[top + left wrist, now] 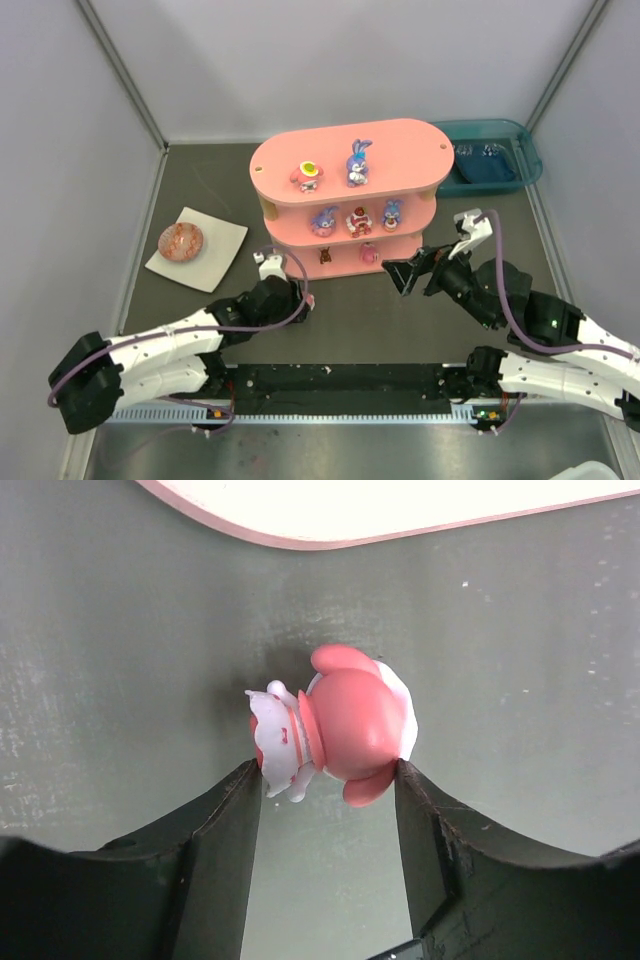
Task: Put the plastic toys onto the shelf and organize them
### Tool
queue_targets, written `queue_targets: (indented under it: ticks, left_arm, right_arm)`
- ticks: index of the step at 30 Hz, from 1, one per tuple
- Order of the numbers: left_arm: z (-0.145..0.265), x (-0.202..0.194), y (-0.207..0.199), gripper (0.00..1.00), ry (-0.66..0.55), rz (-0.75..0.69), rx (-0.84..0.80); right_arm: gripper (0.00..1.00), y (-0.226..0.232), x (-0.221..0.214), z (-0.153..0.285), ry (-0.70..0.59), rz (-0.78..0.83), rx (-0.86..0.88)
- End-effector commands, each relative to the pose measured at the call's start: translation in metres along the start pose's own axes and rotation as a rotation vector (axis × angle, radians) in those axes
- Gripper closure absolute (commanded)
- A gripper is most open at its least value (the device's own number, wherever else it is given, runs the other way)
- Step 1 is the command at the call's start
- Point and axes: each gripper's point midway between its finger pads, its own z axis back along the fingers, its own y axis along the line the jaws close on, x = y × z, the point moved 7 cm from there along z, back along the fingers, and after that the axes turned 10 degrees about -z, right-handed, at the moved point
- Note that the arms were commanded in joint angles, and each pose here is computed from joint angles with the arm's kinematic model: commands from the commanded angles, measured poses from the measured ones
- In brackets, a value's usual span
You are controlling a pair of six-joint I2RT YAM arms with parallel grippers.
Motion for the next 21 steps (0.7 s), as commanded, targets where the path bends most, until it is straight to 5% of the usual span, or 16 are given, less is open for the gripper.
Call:
queue_targets:
  ticks: [1, 10, 21]
  left_arm:
    - [0.012, 0.005, -0.006, 0.5, -0.041, 0.024, -0.08]
    - [0.061, 0.021, -0.031, 0.53, -0.122, 0.07, -0.404]
    - [0.179, 0.079, -0.062, 0.57, -0.308, 0.098, -0.775]
  right_arm:
    - [0.01, 0.002, 0.004, 0.002, -0.03, 0.003, 0.03]
    - [0.01, 0.009, -0.005, 0.01, -0.027, 0.076, 0.234]
    - [0.01, 0.045, -0.005, 0.017, -0.011, 0.198, 0.572]
